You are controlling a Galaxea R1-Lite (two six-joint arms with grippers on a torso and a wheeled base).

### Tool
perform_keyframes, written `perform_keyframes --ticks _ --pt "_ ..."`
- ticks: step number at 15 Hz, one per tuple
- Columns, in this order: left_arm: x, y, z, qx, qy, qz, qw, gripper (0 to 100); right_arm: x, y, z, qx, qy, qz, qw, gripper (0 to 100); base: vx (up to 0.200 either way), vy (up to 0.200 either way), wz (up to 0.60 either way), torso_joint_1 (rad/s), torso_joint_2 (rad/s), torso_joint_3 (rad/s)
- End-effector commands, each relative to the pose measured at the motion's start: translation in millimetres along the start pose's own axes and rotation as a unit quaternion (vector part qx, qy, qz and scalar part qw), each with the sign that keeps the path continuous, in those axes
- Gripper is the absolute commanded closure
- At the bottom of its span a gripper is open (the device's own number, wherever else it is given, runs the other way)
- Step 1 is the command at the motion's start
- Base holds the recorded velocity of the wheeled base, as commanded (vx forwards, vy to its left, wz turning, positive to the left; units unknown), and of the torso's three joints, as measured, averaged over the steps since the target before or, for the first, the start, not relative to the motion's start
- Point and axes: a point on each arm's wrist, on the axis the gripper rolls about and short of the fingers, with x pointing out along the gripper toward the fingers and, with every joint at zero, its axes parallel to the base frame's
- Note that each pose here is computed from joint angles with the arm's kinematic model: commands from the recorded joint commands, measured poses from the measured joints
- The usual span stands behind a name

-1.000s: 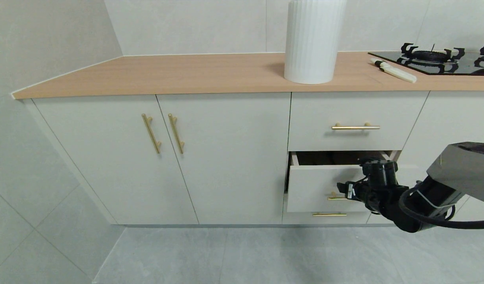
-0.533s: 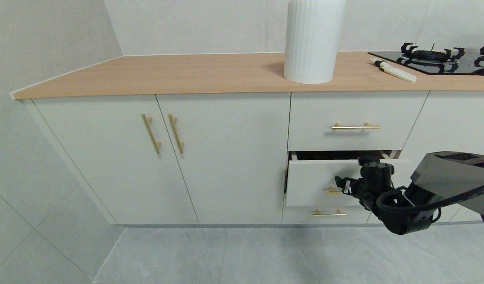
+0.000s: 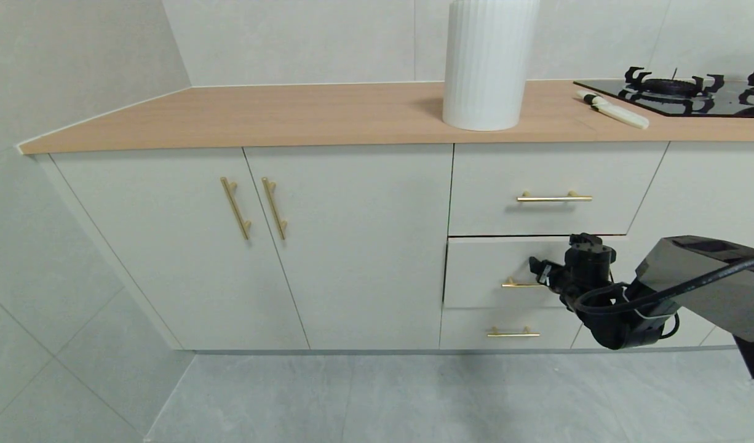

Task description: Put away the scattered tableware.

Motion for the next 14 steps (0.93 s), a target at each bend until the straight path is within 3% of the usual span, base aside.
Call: perform_keyframes --ticks 1,14 --pt "0 0.0 0.0 0.0 0.0 0.0 1.0 0 6 -3 0 0.003 -0.005 -0.003 1.0 0 0.0 0.0 0.0 0.0 0.0 0.0" --pt "0 0.0 0.1 0.0 -0.001 0.0 1.0 0 24 -4 7 0.02 -0.041 -0.025 0.999 0 0.0 0.0 0.0 0.0 0.0 0.0"
